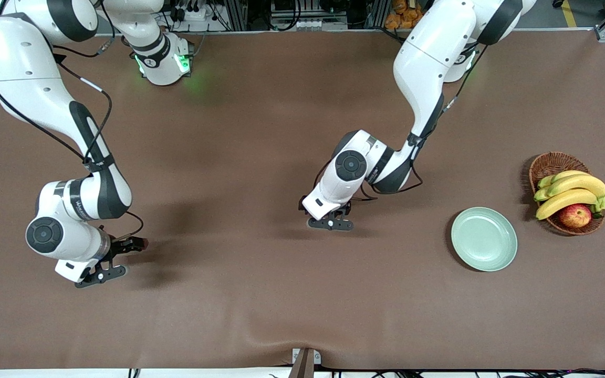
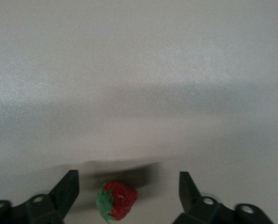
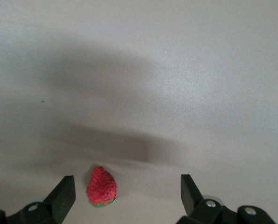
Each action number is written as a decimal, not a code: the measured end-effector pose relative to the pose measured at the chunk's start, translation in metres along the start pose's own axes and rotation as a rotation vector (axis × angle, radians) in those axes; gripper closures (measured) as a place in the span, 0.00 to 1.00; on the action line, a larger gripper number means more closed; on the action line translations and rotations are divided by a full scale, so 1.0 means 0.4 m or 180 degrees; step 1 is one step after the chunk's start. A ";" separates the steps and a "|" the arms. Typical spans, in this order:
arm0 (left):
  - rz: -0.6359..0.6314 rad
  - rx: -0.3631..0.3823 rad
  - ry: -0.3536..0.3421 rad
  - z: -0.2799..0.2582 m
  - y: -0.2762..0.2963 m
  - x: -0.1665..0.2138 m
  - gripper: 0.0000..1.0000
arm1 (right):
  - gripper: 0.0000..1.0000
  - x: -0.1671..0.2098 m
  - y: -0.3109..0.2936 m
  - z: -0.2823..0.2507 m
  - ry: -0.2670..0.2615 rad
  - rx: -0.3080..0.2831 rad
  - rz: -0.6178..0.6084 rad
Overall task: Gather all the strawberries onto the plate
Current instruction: 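Lower the left gripper to the strawberry while the right gripper reaches another, then close the left gripper and the right gripper on their strawberries, then carry the strawberry to the plate with the left gripper while the right gripper carries another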
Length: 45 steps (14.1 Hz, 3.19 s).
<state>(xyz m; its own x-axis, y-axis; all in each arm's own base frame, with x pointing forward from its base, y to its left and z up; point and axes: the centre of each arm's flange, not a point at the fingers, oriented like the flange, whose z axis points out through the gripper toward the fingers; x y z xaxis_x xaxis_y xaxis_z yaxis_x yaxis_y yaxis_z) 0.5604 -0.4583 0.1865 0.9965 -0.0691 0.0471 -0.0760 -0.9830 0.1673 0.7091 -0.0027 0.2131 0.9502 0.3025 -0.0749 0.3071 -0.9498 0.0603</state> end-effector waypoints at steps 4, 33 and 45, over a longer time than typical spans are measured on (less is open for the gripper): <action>0.0079 0.0012 0.0020 0.002 0.024 -0.009 0.17 | 0.00 -0.006 -0.025 0.033 0.0038 0.0028 -0.0041; 0.0220 0.0286 -0.0137 0.009 0.007 -0.018 0.63 | 0.42 -0.040 -0.037 0.091 -0.0026 0.0202 0.0156; 0.0239 0.0434 -0.0097 -0.196 -0.237 0.161 0.63 | 0.69 -0.041 -0.050 0.080 -0.0065 0.0297 0.0200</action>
<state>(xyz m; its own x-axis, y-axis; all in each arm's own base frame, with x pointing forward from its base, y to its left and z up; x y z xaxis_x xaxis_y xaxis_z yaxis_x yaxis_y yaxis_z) 0.6292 -0.3564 0.2509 0.9889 -0.1465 0.0240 -0.1471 -0.9887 0.0290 0.6858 0.0089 0.1814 0.9659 0.2413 -0.0941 0.2398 -0.9704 -0.0272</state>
